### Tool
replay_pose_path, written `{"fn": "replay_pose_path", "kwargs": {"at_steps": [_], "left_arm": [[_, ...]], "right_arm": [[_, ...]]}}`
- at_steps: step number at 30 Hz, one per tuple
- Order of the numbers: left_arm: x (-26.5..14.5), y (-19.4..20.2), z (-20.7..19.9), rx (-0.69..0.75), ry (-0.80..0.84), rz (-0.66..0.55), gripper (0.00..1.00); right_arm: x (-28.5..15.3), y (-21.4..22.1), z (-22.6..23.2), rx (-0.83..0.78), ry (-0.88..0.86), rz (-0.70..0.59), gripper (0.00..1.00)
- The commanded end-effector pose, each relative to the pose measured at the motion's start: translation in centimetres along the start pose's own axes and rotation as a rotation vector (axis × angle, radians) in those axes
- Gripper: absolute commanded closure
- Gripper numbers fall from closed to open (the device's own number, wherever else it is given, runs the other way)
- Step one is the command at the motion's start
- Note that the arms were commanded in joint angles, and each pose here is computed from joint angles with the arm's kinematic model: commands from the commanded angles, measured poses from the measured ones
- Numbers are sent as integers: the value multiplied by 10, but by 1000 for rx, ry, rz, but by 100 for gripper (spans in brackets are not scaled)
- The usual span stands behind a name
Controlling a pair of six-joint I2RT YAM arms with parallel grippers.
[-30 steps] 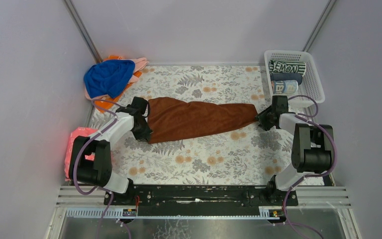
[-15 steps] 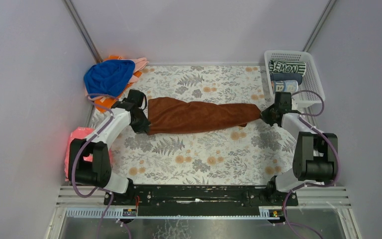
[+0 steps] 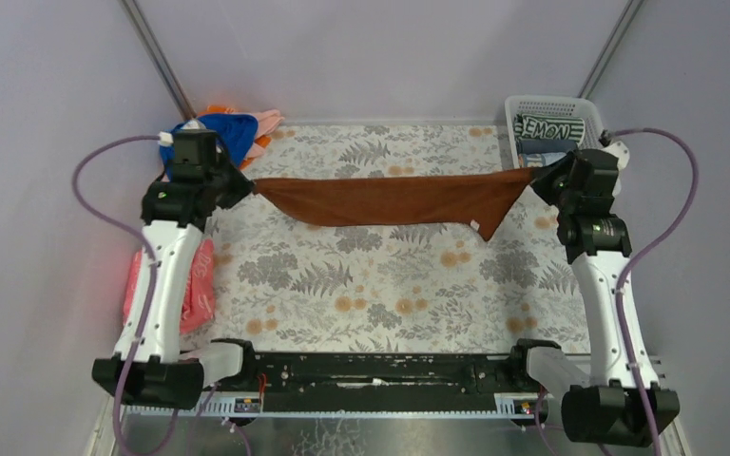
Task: Roll the towels
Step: Flatten out the towel at the center of the board.
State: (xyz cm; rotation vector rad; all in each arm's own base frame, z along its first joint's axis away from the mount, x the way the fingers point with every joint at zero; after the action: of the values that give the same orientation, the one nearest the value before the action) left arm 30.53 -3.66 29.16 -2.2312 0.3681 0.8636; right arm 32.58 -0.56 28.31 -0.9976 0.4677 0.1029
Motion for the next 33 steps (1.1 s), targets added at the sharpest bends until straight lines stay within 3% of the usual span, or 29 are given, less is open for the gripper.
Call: {"fn": "replay_pose_path", "kwargs": {"at_steps": [1, 8, 14, 18, 27, 33], "left_arm": [[-63, -5, 5, 2, 37, -70, 100], [-126, 0, 15, -6, 101, -150, 98], [-108, 17, 30, -7, 63, -101, 97], [-59, 27, 38, -10, 5, -34, 97], [108, 50, 45, -33, -164, 207, 100], [185, 29, 22, -39, -206, 247, 100]], "right_arm": [[-57, -32, 3, -100, -15, -115, 99], [-120, -38, 8, -136, -95, -183, 99], [-113, -13, 4, -124, -118, -100, 99], [-74, 9, -6, -105, -79, -26, 99], [79, 64, -24, -94, -27, 123, 99], [163, 73, -17, -134, -62, 160, 100]]}}
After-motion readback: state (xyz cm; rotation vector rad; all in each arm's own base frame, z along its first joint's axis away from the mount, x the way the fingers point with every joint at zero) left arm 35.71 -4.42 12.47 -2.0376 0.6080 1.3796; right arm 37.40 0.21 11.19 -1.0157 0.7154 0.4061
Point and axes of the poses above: each gripper's point midway between its finger pads, its own x axis out along the fingers, its own z axis along the line the jaws close on, y = z × x, the point moved 3 cm from there along -x, back along the fingers, and after that the axes turned 8 degrees about -x, right-handed, at the moved point
